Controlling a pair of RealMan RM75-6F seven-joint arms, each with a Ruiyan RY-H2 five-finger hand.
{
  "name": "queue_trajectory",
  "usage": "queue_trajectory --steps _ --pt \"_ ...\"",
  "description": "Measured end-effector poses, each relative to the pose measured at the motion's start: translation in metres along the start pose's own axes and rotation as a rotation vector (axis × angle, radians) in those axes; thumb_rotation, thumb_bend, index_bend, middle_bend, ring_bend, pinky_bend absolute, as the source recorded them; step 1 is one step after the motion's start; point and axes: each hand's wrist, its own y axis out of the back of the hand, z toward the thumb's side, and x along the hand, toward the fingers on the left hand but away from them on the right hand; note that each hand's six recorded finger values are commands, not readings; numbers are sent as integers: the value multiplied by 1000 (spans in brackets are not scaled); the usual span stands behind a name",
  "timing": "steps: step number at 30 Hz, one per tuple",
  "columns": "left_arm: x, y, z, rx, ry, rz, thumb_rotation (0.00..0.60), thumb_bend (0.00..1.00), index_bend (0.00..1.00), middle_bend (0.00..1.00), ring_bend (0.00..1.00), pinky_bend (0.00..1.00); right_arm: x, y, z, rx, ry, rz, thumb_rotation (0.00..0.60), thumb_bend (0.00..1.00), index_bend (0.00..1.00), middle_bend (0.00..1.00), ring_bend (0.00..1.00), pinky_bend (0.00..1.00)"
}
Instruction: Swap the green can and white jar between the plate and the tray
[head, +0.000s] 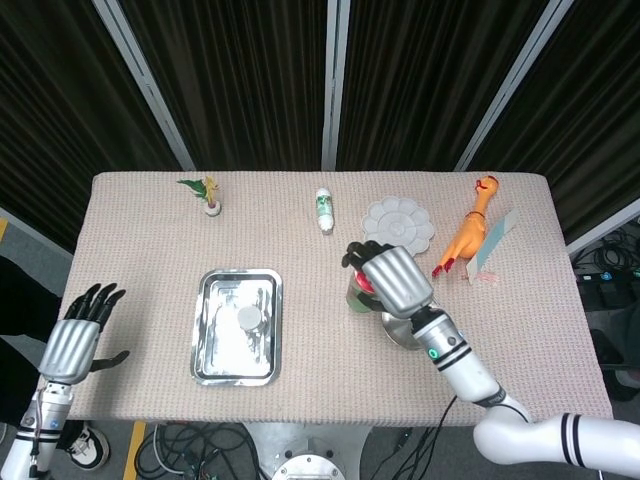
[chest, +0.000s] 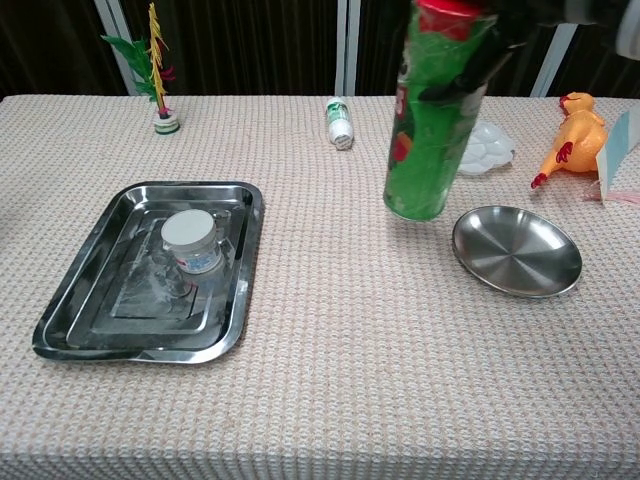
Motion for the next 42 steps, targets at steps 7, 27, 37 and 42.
queue_trajectory --steps 7,27,37,42 --pt "-1 -1 -6 -4 13 2 600 56 102 59 0 147 -54 -21 30 -6 47 11 600 350 376 350 330 622" --pt "-3 -3 -15 -13 19 -7 600 56 102 59 0 147 -95 -55 55 -73 68 103 600 78 0 14 0 17" --pt "0 -5 -11 -12 7 -11 600 56 103 59 0 147 -88 -30 55 -114 91 27 600 66 0 0 0 0" --pt "4 -8 -2 -25 -25 -22 600 56 102 59 0 147 -70 -2 39 -97 82 -49 600 65 0 0 0 0"
